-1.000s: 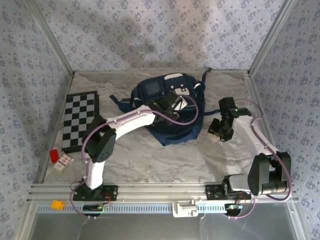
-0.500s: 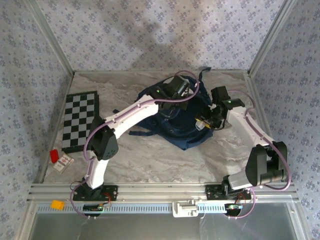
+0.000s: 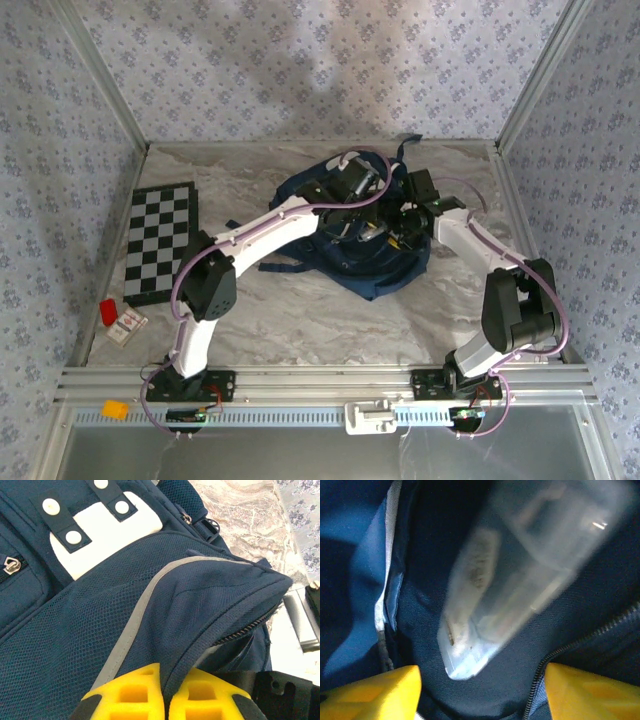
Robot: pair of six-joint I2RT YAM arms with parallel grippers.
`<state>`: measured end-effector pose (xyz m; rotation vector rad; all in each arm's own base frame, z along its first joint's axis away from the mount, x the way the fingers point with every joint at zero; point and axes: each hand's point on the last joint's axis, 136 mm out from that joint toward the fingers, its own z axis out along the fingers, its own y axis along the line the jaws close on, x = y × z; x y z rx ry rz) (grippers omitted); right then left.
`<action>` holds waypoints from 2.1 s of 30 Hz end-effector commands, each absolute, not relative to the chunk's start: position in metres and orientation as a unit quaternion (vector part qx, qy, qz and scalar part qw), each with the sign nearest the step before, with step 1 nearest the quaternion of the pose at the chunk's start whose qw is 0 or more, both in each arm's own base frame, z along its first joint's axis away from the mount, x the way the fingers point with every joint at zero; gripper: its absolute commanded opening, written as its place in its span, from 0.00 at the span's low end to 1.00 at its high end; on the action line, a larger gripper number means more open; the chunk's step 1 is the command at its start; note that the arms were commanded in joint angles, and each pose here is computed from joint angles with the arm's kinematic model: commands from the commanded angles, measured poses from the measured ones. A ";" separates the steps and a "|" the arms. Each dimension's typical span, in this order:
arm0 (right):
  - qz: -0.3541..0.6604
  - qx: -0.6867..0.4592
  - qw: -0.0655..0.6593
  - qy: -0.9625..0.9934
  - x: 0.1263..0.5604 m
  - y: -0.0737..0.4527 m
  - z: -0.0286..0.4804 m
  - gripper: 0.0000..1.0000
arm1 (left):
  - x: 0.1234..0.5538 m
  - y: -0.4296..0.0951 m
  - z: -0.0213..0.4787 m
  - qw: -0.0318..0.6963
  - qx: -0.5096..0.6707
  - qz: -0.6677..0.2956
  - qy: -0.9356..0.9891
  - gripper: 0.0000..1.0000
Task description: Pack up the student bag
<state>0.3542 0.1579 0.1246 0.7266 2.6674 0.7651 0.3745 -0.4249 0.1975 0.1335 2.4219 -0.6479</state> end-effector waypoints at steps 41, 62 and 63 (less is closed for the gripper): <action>0.219 0.182 0.166 0.944 0.279 0.138 0.125 0.46 | 0.377 -0.317 0.135 0.187 -0.169 -0.341 0.906 0.66; 0.170 0.139 0.200 0.955 0.385 0.108 0.113 0.48 | 0.374 -0.394 0.114 0.138 -0.212 -0.396 0.883 0.05; 0.161 0.138 0.208 0.955 0.397 0.103 0.120 0.50 | 0.373 -0.402 0.116 0.135 -0.218 -0.407 0.877 0.02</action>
